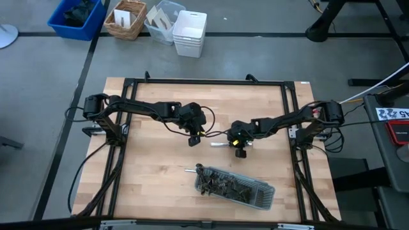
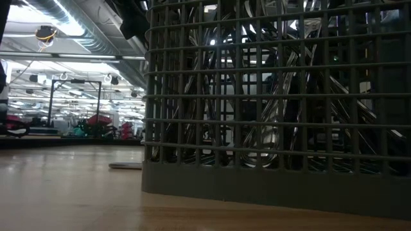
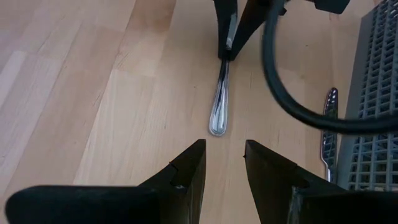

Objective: Sort silverware
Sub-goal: Put the knife into the gray silverware rack

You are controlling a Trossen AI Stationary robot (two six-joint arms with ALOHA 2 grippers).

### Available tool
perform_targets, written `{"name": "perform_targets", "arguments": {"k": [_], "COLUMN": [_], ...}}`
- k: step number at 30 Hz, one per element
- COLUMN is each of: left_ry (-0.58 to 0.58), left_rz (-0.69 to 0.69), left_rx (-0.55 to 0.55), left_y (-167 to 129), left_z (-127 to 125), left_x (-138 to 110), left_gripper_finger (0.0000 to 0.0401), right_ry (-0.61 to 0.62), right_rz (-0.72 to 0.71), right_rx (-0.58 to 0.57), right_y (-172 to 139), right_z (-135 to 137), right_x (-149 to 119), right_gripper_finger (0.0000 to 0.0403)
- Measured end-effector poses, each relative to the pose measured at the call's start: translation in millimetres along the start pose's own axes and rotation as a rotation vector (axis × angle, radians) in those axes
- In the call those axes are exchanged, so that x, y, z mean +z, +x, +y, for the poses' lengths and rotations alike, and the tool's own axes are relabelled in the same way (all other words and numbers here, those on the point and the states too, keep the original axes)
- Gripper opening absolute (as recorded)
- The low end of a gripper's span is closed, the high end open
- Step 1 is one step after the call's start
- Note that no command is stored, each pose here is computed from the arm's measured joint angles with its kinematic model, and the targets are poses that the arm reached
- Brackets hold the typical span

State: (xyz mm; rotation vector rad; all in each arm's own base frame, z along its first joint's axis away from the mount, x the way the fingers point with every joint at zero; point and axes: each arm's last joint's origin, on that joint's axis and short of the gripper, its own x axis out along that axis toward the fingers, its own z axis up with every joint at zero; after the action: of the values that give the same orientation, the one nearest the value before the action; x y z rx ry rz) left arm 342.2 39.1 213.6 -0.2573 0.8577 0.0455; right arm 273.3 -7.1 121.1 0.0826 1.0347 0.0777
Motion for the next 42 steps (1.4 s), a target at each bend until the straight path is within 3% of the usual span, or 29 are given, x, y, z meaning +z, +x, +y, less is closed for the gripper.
{"name": "perform_targets", "arguments": {"k": [14,22,33,42], "left_ry": [0.0,-0.011,-0.042,-0.041], "left_rz": [-0.001,-0.017,-0.053,-0.07], "left_rx": [0.0,0.01,0.033,0.034], "left_y": [0.0,-3.4,-15.9,-16.4], "left_z": [0.0,5.4,17.2,18.8], "left_x": [0.1,2.3,7.2,9.0], "left_gripper_finger": [0.0104,0.0103,0.0062,0.0051], "right_ry": [-0.078,-0.113,-0.167,-0.201], "right_rz": [0.04,0.052,0.081,0.088], "right_rx": [-0.113,-0.118,-0.207,-0.226], "right_y": [-11.1,-19.4,-28.2,-36.9], "right_z": [-2.0,-1.4,-3.0,-2.6], "right_x": [23.5,37.3,48.6,60.7], "right_gripper_finger": [0.0047,0.0048,0.0048,0.0048]}}
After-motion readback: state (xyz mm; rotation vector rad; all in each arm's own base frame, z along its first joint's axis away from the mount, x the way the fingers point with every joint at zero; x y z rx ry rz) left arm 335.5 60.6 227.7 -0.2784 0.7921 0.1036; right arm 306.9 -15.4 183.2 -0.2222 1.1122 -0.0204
